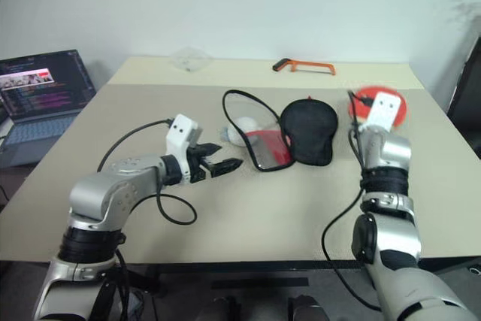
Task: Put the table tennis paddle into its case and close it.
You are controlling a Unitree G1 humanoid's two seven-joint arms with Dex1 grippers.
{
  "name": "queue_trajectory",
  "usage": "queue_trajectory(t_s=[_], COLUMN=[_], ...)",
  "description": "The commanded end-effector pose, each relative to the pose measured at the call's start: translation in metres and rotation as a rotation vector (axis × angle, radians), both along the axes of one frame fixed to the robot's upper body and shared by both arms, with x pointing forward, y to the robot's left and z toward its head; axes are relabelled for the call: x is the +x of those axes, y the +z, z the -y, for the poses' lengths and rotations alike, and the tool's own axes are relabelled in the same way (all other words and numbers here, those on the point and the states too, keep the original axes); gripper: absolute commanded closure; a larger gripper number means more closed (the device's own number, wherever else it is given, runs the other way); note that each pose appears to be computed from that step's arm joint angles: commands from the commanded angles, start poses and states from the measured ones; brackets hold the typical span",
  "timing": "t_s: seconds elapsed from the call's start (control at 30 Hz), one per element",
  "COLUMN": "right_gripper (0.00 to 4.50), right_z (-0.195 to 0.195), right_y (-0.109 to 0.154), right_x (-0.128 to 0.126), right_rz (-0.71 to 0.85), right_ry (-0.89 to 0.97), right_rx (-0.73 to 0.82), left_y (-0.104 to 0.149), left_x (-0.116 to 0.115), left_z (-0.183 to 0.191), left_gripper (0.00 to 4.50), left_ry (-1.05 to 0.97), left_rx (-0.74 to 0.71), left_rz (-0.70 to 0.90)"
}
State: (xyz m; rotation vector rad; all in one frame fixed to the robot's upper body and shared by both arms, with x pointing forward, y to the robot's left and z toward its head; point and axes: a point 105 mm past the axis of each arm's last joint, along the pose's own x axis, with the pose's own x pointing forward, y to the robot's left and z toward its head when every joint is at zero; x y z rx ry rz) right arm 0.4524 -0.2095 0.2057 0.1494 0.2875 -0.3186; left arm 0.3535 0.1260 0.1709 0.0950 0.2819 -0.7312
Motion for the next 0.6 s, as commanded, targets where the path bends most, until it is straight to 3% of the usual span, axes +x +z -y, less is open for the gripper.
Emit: queue_trajectory(t_s=[0.03, 0.27, 0.6], right_gripper=[3.4, 3.4, 3.4], right_z=[-0.048, -0.091, -0.089], right_y=[0.046, 0.007, -0.03], right_x=[0.01, 0.019, 0.018], right_rz=[0.154, 0.041, -0.085], right_ry=[0.16, 0.249, 0.232], right_rx=[-0.023, 0.038, 0.035], left_y=[0.015, 0.014, 0.007], left_x=[0.001, -0.002, -0.007], left_z=[0.005, 0.006, 0.003], left_gripper=[0.0, 0.0, 0.0], left_ry=[-0.01, -0.005, 0.021], left_rx=[-0.005, -0.007, -0.003], left_rz=[0.065, 0.066, 0.05])
